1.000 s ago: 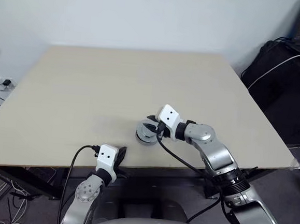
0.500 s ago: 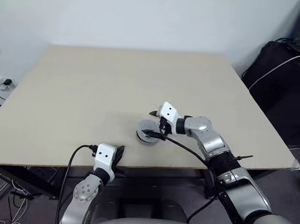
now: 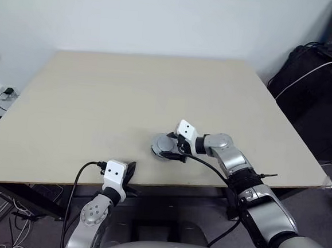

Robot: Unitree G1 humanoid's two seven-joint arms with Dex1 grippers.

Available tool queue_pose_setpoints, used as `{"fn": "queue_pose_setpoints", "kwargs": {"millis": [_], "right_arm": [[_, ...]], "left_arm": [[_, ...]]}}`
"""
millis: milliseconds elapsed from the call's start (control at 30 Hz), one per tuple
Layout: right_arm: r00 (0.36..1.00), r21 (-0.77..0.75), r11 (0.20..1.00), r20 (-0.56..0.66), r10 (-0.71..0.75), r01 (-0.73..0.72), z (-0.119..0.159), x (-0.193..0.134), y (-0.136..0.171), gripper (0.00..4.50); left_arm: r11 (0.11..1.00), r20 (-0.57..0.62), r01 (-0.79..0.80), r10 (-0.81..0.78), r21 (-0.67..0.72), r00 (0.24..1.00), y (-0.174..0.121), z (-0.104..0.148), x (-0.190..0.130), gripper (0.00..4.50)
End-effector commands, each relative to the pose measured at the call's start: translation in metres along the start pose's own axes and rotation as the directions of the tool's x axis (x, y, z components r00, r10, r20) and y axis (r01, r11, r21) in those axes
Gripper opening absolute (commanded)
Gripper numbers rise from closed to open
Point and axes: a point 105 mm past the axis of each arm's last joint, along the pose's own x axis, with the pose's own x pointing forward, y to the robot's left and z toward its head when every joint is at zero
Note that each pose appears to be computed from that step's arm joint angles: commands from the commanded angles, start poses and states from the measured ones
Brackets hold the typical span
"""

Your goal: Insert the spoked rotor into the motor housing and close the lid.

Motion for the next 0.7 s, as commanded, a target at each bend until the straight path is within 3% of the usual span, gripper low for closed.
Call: {"fn": "queue_pose_setpoints", "kwargs": {"millis": [33,133,200,700], "right_arm": [[1.0,-0.035,0.999,0.025,-0.019,0.02,0.0145,-0.0012,-0.0086,4.47],[0.999,-0.021,0.999,0.023,-0.03,0.031,0.0145,0.0007,-0.011,3.93],[0.999,-0.017,0.999,0.026,-0.031,0.032,0.0151,0.0011,-0.0115,3.32],[0.999,0.021,0.999,0.016,-0.048,0.048,0.0106,0.0027,-0.0097,3.27]], "left_arm": [[1.0,0.071,-0.001,0.0,0.013,0.997,-0.0008,0.0193,0.0008,0.0],[1.0,0.072,-0.001,0.001,0.013,0.997,-0.0011,0.0195,0.0008,0.0],[1.0,0.072,-0.002,0.001,0.013,0.997,-0.0013,0.0196,0.0009,0.0],[1.0,0.071,-0.001,0.0,0.008,0.997,-0.0023,0.019,0.0012,0.0]]}}
